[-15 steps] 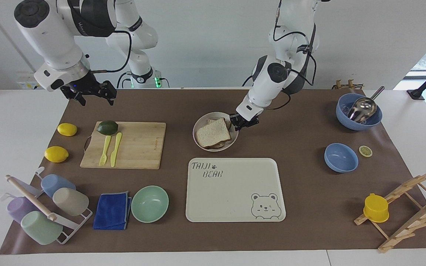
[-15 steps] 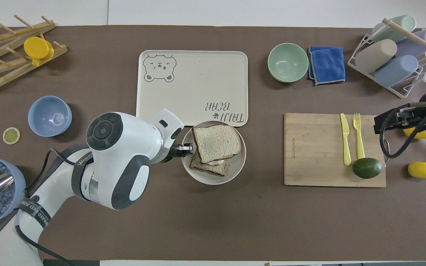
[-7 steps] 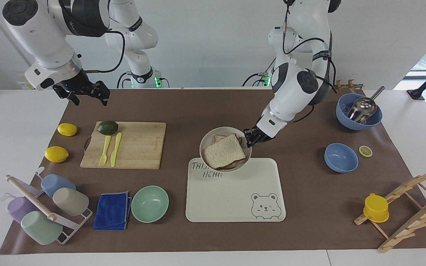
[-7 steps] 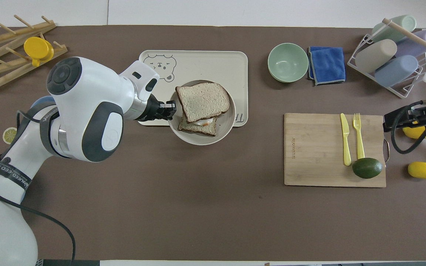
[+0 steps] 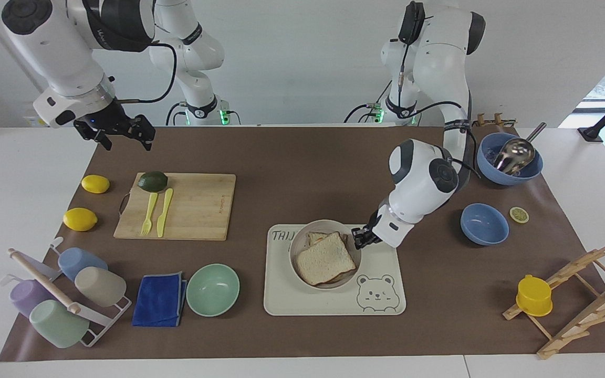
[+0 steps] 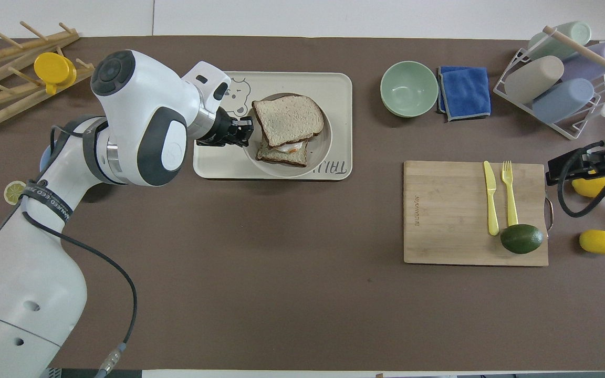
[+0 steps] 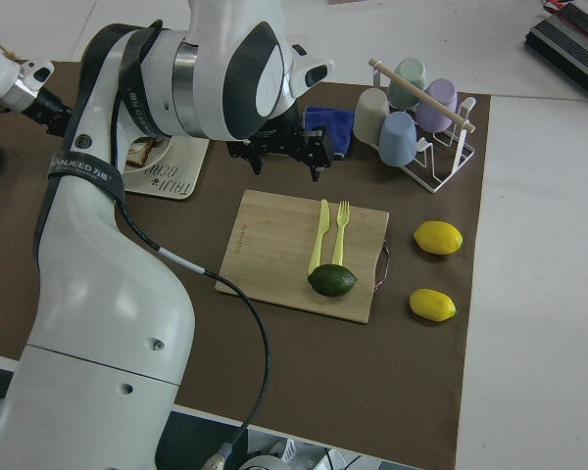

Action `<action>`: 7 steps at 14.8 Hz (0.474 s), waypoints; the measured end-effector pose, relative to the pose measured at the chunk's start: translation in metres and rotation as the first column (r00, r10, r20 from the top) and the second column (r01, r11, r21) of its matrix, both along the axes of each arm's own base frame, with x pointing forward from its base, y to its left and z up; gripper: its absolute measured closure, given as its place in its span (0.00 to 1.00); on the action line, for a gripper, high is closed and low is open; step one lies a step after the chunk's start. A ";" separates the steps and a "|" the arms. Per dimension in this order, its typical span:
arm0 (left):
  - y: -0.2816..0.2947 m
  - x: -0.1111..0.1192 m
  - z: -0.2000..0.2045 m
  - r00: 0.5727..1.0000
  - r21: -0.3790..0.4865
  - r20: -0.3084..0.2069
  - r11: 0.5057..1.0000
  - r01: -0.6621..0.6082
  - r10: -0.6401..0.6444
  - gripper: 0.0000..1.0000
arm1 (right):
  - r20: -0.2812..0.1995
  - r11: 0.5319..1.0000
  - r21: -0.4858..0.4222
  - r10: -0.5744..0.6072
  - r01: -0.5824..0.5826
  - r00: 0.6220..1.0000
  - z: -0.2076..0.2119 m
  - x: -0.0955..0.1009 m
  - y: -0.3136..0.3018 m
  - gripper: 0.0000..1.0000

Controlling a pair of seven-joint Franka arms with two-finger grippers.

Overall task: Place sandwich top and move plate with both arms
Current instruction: 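Open the left gripper to release the plate on the tray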

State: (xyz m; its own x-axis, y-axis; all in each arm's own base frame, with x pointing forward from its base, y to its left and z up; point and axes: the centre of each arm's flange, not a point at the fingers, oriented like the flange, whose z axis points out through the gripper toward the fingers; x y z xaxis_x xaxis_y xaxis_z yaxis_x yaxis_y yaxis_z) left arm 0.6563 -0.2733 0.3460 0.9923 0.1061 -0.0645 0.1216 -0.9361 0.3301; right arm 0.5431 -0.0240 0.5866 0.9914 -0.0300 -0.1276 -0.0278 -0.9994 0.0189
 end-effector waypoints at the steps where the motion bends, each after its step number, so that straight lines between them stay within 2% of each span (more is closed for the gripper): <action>1: 0.001 0.003 0.000 1.000 -0.002 0.014 1.000 -0.006 0.006 0.96 | 0.001 1.000 0.000 0.001 -0.001 1.000 0.000 0.000 0.000 0.00; 3: 0.002 0.007 -0.001 0.999 -0.009 0.048 1.000 -0.020 0.020 0.96 | 0.001 1.000 0.000 0.002 -0.002 1.000 0.001 0.000 0.001 0.00; 7: 0.001 0.007 -0.015 0.998 -0.006 0.051 1.000 -0.024 0.024 0.96 | 0.002 1.000 0.000 0.005 -0.005 1.000 0.001 0.000 0.003 0.00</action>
State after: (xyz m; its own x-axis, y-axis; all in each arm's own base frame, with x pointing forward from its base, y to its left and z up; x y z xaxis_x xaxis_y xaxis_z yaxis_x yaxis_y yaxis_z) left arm 0.6628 -0.2719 0.3309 0.9914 0.1298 -0.0141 0.1268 -0.9313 0.3414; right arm 0.5433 -0.0214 0.5874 0.9917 -0.0252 -0.1260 -0.0230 -0.9996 0.0190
